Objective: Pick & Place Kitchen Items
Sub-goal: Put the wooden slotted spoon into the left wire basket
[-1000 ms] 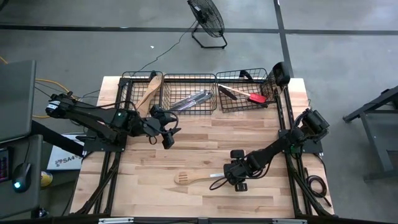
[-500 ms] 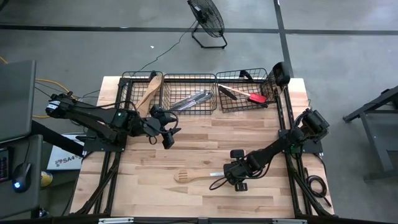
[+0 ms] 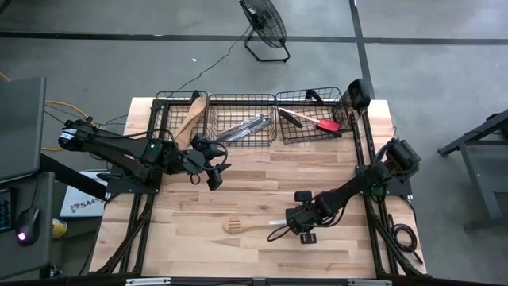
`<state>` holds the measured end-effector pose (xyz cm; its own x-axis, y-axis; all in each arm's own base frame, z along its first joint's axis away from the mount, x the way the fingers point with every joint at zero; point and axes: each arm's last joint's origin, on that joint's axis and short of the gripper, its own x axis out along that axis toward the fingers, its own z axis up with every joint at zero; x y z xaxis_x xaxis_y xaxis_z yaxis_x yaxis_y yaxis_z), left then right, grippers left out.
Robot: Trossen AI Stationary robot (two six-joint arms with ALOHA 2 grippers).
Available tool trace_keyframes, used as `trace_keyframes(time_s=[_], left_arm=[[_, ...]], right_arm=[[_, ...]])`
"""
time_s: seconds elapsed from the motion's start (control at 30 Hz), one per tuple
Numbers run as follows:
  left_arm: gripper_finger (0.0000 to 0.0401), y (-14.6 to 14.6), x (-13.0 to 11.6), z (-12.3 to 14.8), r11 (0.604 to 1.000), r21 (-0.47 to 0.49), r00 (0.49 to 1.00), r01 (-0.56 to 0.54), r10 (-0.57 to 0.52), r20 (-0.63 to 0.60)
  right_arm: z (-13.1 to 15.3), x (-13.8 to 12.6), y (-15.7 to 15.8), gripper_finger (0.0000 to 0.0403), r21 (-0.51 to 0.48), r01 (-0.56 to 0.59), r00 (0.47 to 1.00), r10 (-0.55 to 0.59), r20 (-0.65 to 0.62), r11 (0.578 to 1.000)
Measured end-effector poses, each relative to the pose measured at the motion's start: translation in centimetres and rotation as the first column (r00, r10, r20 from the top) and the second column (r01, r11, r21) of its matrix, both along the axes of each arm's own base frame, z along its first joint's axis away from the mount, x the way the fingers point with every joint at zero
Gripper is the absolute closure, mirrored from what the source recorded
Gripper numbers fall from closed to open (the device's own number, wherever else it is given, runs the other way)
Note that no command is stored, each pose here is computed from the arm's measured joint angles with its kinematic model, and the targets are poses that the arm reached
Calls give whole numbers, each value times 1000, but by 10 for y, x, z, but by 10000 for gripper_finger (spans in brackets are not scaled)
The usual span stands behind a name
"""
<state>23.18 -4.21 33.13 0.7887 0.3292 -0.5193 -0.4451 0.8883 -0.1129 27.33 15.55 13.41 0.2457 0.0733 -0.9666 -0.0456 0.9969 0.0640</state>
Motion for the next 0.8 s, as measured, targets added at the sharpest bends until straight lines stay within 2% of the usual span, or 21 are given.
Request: trace_keyframes(time_s=[0.23, 0.5, 0.8], left_arm=[[192, 0, 0, 0, 1000, -1, 1000, 0, 0, 1], [192, 0, 0, 0, 1000, -1, 1000, 1, -1, 0], [192, 0, 0, 0, 1000, -1, 1000, 1, -1, 0]], right_arm=[[20, -8, -4, 337, -3, 2, 1000, -2, 14, 1000], [28, -20, -7, 338, -34, 51, 998, -52, -39, 998], [38, -33, -3, 338, -65, 87, 995, -90, -34, 994]])
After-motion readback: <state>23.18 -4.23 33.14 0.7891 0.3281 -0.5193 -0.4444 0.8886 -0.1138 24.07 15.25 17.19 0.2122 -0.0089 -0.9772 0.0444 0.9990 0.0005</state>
